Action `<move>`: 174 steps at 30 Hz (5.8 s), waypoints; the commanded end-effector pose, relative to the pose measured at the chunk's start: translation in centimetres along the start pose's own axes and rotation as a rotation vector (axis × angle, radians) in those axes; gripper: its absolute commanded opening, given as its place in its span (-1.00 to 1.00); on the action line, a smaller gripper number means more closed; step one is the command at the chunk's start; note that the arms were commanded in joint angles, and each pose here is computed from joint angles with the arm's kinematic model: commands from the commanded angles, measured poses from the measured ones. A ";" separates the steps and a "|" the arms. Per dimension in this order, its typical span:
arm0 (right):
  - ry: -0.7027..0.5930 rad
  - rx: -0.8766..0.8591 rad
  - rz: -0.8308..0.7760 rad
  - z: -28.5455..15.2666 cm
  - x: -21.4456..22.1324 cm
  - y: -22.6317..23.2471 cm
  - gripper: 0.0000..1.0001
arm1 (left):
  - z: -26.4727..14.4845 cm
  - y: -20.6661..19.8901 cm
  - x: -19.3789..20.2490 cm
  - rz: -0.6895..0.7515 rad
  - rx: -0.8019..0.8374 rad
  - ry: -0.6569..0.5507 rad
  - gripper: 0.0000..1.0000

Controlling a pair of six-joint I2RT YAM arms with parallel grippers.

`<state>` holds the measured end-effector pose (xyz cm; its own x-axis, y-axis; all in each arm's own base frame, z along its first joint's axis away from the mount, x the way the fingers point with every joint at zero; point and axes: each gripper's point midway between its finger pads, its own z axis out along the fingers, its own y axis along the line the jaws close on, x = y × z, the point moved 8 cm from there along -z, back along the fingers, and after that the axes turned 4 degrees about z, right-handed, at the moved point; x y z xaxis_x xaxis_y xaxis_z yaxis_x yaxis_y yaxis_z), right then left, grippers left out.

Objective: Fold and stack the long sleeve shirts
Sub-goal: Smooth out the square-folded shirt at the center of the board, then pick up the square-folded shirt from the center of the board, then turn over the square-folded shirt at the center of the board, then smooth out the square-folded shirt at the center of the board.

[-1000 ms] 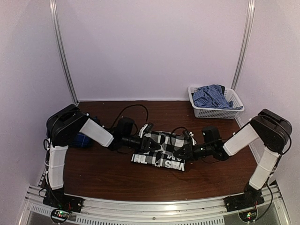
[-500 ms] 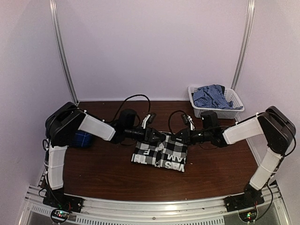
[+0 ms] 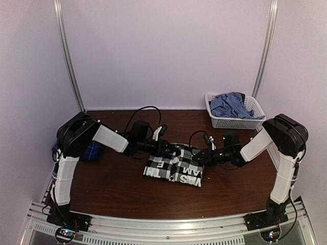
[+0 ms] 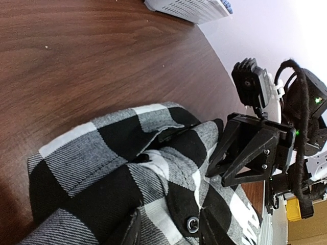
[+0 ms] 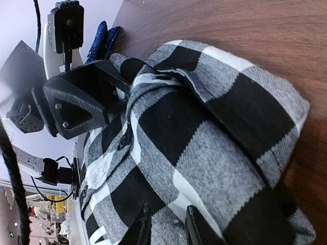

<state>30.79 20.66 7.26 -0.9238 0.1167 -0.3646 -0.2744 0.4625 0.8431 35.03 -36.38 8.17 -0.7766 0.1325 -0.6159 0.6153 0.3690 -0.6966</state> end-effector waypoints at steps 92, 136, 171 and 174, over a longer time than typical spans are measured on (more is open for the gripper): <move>0.603 -0.152 -0.275 5.6 -2.3 3.2 -1.00 | -6.3 -8.2 9.5 0.306 -0.295 0.000 -0.16; 0.149 1.537 -0.801 7.6 8.2 15.5 -0.10 | -23.2 -5.6 1.0 0.069 -0.742 -0.256 0.18; 0.051 0.738 -0.511 6.1 6.1 16.1 0.06 | -24.4 -4.6 1.0 0.076 -0.812 -0.266 0.20; 0.083 0.743 -0.494 7.3 6.6 14.5 -0.06 | -24.1 -4.4 1.1 0.072 -0.812 -0.259 0.20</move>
<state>22.16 32.76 15.88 -0.7656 -0.3116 -0.5629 -0.3888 0.9211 0.0189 27.70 -15.64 19.80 -0.6376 0.0044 -0.7704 0.2925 0.9265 -0.2368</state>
